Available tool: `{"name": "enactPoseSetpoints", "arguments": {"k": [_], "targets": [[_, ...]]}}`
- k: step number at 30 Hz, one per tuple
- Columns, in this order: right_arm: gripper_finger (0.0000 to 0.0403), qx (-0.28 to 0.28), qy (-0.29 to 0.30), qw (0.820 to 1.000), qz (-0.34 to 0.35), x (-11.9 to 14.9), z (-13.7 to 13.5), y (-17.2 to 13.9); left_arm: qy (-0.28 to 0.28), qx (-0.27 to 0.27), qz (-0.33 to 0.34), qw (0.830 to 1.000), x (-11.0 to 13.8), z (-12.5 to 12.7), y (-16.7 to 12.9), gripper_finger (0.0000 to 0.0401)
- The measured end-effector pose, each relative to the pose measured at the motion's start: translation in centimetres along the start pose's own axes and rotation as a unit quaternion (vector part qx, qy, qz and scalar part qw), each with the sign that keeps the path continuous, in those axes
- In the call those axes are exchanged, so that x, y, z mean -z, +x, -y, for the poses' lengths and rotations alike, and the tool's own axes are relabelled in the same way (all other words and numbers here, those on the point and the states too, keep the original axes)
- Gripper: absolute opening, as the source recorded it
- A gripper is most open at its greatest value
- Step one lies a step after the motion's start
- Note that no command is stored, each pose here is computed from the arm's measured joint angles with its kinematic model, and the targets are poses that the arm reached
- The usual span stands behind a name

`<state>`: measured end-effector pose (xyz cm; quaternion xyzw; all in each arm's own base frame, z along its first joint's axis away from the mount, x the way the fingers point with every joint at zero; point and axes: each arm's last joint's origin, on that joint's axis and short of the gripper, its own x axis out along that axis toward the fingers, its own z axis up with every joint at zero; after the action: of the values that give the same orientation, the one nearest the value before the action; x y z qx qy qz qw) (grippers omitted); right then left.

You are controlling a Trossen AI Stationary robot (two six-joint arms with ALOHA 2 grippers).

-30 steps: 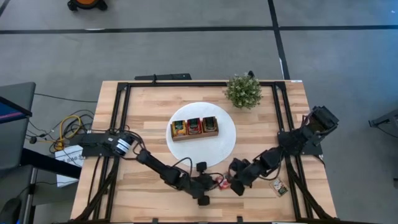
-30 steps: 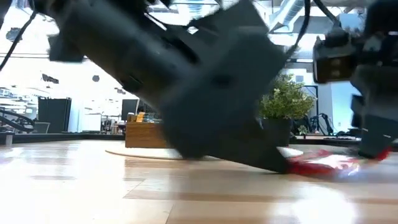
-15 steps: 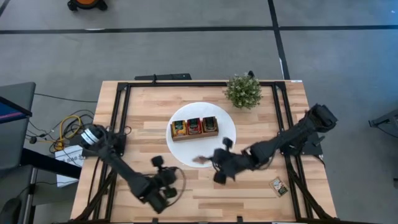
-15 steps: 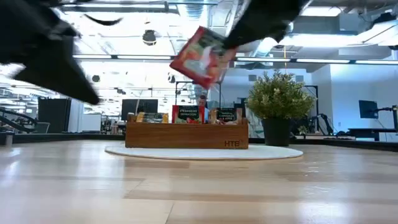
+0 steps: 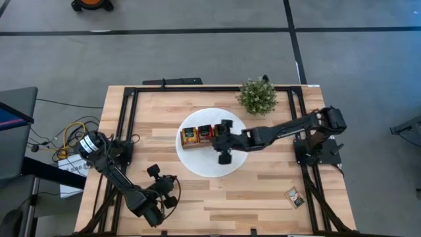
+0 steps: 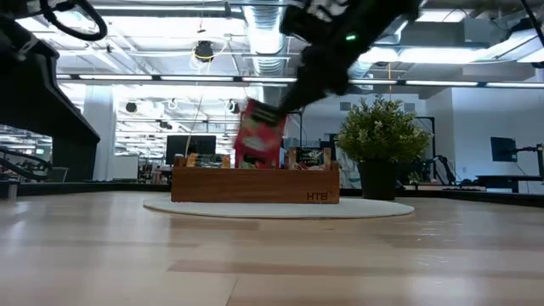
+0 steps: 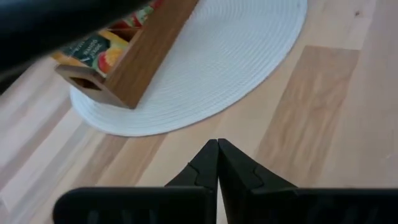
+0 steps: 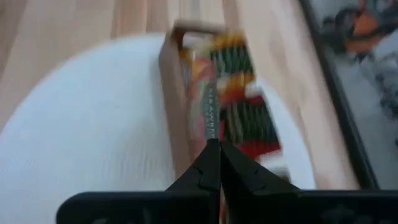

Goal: Pick & Place Tea
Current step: Put the red tea bag into the middle section of the wooden organizer

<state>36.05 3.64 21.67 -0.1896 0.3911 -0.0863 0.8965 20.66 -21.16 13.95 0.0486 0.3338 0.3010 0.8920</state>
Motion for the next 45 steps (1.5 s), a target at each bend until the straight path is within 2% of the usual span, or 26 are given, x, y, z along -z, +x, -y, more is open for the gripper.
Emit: {"name": "enactPoseSetpoints", "arguments": {"k": [2,3,10,12,16,19,26,29,31,33,35,45], "targets": [[0.0,0.002,-0.012,1.0,0.009,-0.3,0.0,1.1,0.001,-0.001,-0.001,1.0,0.1,0.0,0.1,0.0],[0.0,0.007,-0.023,1.0,-0.01,0.2,0.0,1.6,0.0,0.0,0.0,1.0,0.1,0.0,0.1,0.0],[0.0,0.088,-0.076,0.992,-0.052,0.4,-0.6,3.7,-0.003,0.002,0.001,1.0,0.1,0.0,0.1,0.0],[0.0,0.092,-0.094,0.989,-0.064,0.3,-0.9,3.6,-0.003,0.002,0.001,1.0,0.1,0.0,0.1,0.0],[0.0,0.109,-0.092,0.989,-0.041,-1.0,-1.0,2.9,-0.002,0.002,0.001,1.0,0.1,0.0,0.1,0.0],[0.0,0.128,-0.112,0.985,-0.041,-1.5,-1.3,2.6,-0.003,0.002,0.003,1.0,0.1,0.0,0.1,0.0],[0.0,0.133,-0.111,0.984,-0.052,-1.2,-2.1,2.9,-0.003,0.002,0.003,1.0,0.1,0.0,0.1,0.0],[0.0,0.149,-0.082,0.984,-0.045,-1.2,-2.5,3.8,-0.003,0.002,0.003,1.0,0.1,0.0,0.0,0.0],[0.0,0.165,-0.095,0.979,-0.074,-0.3,-2.8,4.1,-0.003,0.002,0.003,1.0,0.1,0.0,0.0,0.0],[0.0,0.181,-0.089,0.977,-0.069,-0.5,-3.0,4.5,-0.004,0.003,0.003,1.0,0.1,0.1,0.0,0.0],[0.0,0.181,-0.102,0.974,-0.085,-0.1,-3.2,4.5,-0.006,0.004,0.003,1.0,0.1,0.1,0.0,0.0],[0.0,0.175,-0.116,0.975,-0.076,-0.3,-4.4,4.0,-0.006,0.006,0.002,1.0,0.1,0.1,0.0,0.0]]}}
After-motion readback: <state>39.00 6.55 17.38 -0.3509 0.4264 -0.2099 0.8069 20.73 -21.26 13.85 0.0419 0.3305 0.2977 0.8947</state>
